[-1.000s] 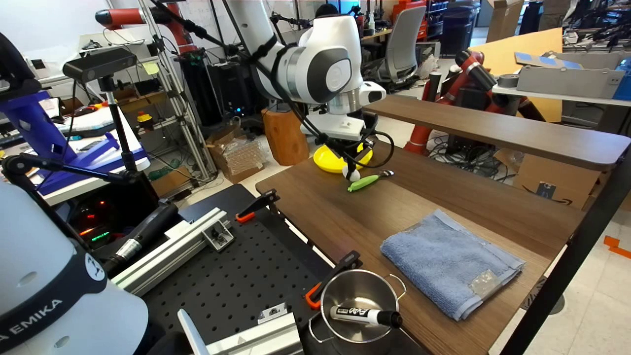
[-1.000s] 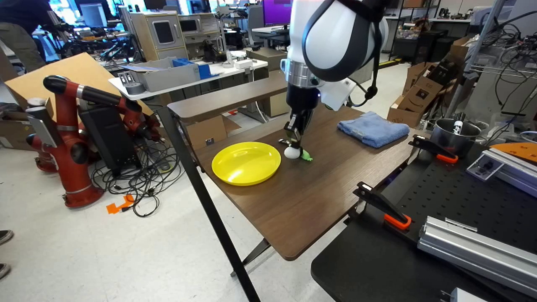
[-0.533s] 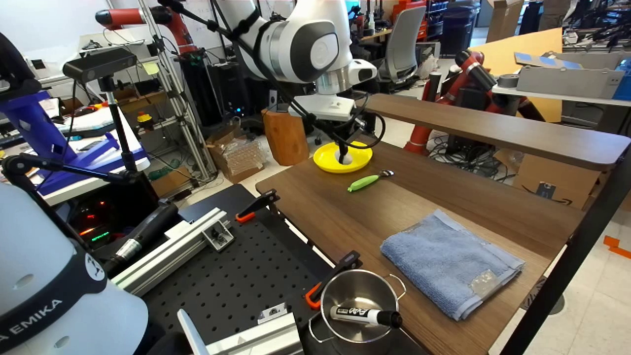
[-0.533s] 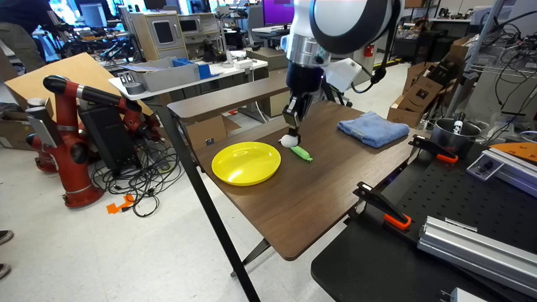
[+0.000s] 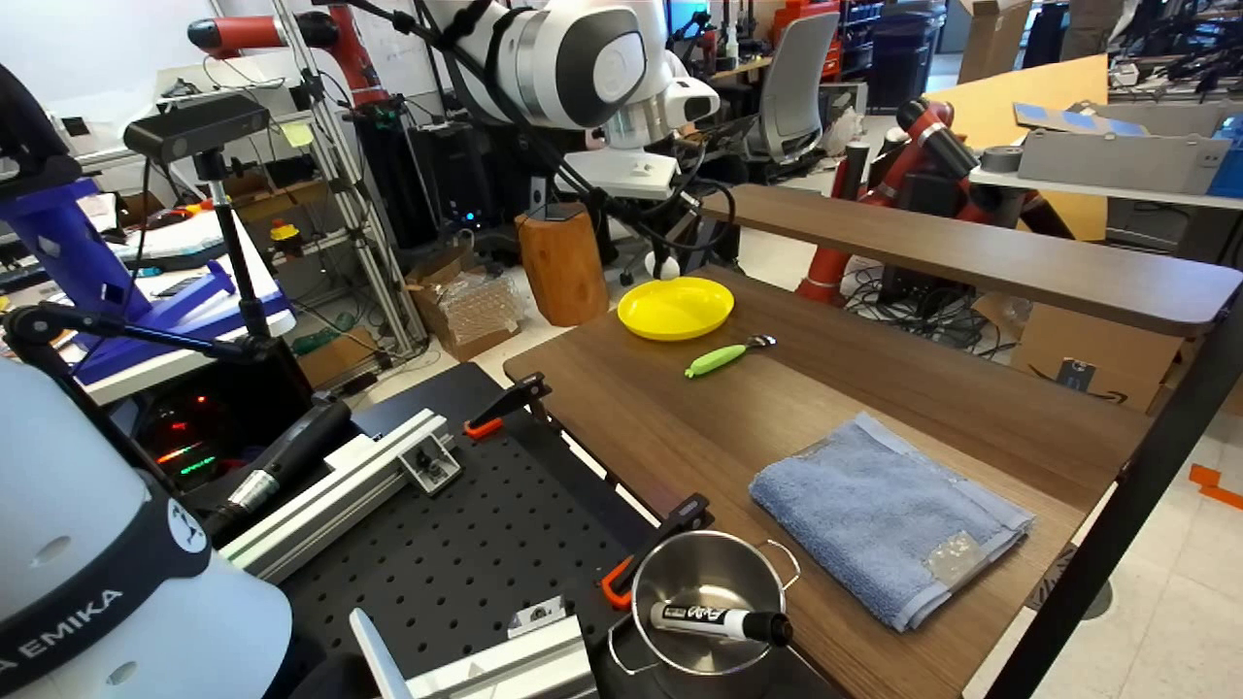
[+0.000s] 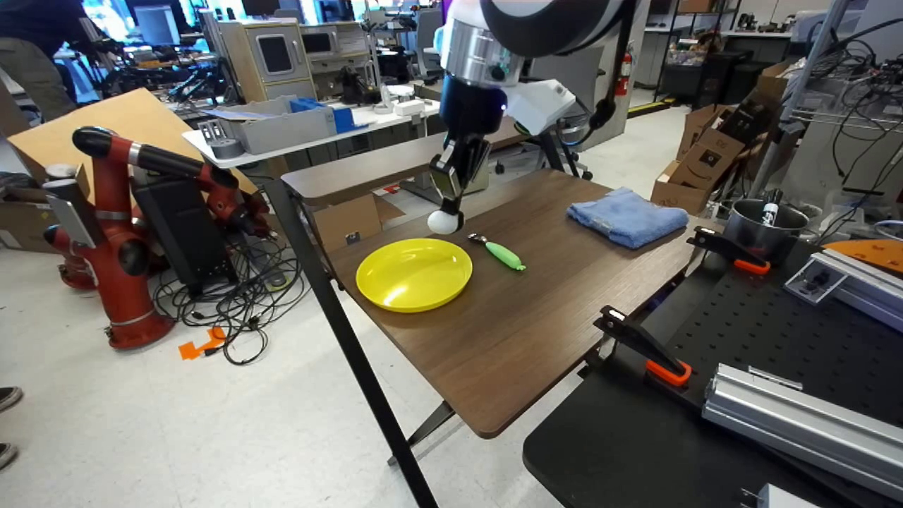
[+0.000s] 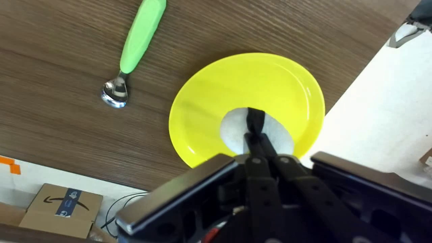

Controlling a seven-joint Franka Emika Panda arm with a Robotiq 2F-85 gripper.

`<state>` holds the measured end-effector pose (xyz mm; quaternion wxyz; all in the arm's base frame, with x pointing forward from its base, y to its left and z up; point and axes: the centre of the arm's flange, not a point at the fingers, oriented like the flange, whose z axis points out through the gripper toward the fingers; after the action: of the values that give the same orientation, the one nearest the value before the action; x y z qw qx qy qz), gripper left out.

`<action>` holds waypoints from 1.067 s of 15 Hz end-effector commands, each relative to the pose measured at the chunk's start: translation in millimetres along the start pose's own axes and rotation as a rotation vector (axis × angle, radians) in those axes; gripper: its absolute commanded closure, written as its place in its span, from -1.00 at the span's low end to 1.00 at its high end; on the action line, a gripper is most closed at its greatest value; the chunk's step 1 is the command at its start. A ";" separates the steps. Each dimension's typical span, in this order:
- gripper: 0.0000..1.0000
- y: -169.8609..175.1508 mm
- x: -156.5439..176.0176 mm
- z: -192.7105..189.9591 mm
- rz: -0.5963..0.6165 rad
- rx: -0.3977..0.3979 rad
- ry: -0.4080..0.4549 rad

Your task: Put the black and white ball on the yellow plate

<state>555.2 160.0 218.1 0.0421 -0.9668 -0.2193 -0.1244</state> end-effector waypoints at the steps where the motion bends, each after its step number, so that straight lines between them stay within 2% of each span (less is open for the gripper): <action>1: 1.00 -2.0 16.7 10.4 0.026 0.001 0.003; 16: 1.00 7.6 55.6 86.7 0.136 -0.053 -0.052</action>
<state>610.1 179.2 160.3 0.0342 -0.9796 -0.1631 -0.1121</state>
